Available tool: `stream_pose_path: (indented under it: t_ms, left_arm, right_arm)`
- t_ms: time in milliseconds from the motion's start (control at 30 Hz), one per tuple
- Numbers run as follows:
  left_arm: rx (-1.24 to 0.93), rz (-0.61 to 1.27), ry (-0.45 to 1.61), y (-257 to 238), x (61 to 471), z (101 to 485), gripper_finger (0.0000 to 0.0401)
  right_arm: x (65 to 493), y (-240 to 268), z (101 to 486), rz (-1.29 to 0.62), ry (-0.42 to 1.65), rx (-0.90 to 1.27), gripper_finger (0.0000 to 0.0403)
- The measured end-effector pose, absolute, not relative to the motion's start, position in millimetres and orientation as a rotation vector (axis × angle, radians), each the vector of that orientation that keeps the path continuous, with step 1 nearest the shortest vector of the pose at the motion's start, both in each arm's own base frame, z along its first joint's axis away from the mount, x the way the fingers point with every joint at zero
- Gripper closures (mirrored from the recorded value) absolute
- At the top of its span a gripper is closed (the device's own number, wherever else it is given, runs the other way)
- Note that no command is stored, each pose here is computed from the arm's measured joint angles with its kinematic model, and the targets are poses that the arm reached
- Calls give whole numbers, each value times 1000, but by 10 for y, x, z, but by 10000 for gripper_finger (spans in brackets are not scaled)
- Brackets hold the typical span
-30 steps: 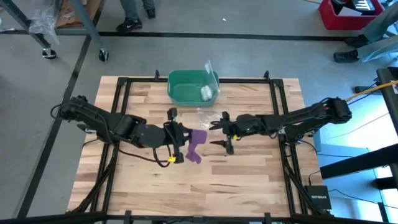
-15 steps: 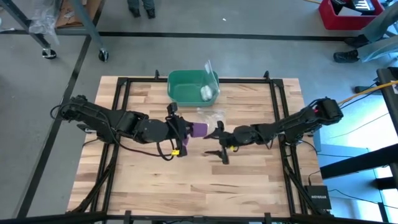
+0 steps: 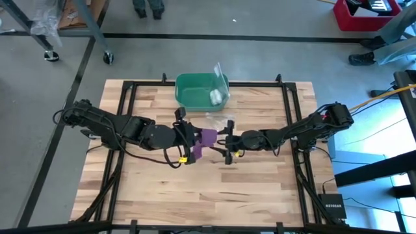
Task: Roll bandage
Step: Roll the violet bandage
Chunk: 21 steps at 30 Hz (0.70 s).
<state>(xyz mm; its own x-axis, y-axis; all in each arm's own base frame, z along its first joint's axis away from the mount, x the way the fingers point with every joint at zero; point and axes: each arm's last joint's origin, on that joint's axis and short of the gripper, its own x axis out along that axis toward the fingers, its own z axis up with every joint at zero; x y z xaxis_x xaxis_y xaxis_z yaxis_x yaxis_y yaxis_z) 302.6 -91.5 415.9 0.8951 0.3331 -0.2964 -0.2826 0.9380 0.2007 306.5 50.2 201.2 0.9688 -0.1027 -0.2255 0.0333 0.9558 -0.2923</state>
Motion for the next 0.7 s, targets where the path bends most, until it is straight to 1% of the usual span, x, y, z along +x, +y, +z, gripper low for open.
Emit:
stream_pose_path:
  t_ms: [100,300,333,367,433,500,700]
  left_arm:
    - [154,320,334,-916,3025,4159,380]
    - [160,318,330,-917,3027,4164,380]
    - [163,318,331,-917,3027,4164,380]
    - [163,318,331,-917,3027,4164,380]
    - [164,318,332,-916,3027,4163,380]
    - [163,317,333,-916,3026,4161,380]
    - [164,315,337,-917,3026,4157,380]
  right_arm:
    - [3071,512,2021,-43,226,-284,217]
    - [3084,500,2009,-9,221,-279,367]
    - [3094,505,2002,0,215,-277,384]
    - [3098,506,1986,0,221,-278,393]
    - [3110,510,1958,-7,227,-281,385]
    - [3111,510,1950,-12,231,-279,359]
    - [3092,507,2012,-20,210,-259,248]
